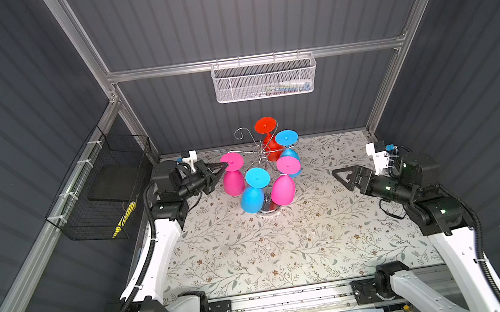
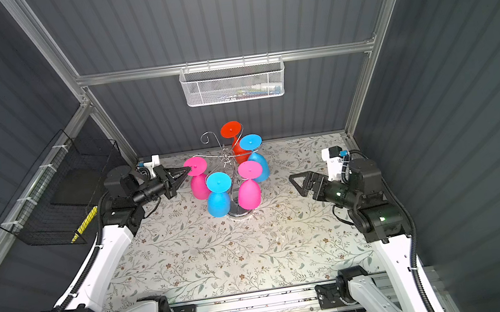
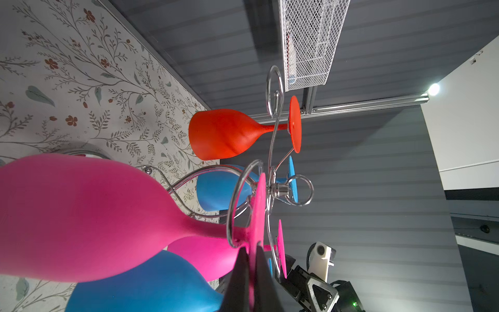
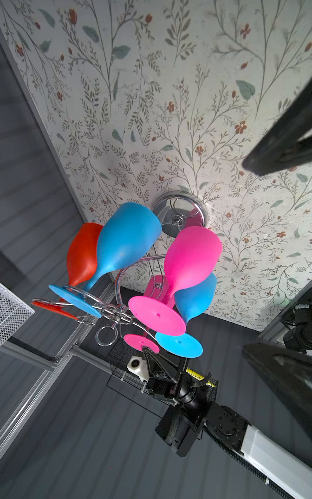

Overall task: Take the wine glass off the wine glass rack
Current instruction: Pick up the wine glass from the wine glass rack.

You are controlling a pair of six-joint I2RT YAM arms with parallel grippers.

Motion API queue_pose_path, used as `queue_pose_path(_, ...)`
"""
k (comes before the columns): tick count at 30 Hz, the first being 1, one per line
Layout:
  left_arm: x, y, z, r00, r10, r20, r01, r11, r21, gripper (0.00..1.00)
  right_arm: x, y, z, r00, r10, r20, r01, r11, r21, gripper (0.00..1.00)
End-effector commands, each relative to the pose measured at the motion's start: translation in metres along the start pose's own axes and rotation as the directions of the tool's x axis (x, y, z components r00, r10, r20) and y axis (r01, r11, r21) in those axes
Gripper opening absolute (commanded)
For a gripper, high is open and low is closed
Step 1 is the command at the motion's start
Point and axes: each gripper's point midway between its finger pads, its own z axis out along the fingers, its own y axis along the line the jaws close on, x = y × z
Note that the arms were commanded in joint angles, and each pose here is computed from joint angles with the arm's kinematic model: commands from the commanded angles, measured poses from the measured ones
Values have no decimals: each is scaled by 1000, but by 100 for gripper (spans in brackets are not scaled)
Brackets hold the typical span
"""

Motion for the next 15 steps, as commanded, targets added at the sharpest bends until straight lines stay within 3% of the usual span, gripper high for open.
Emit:
queue_pose_path(1,1,-25,-7,1000,26,12,-26,999,47,0,0,3,-2,1000,-7,6,7,1000,-10,99)
queue_pose_path(15,-8,-47,-13,996,61,67,-66,995,74,0,-1,6,-3,1000,-13,14,13,1000,-15,99)
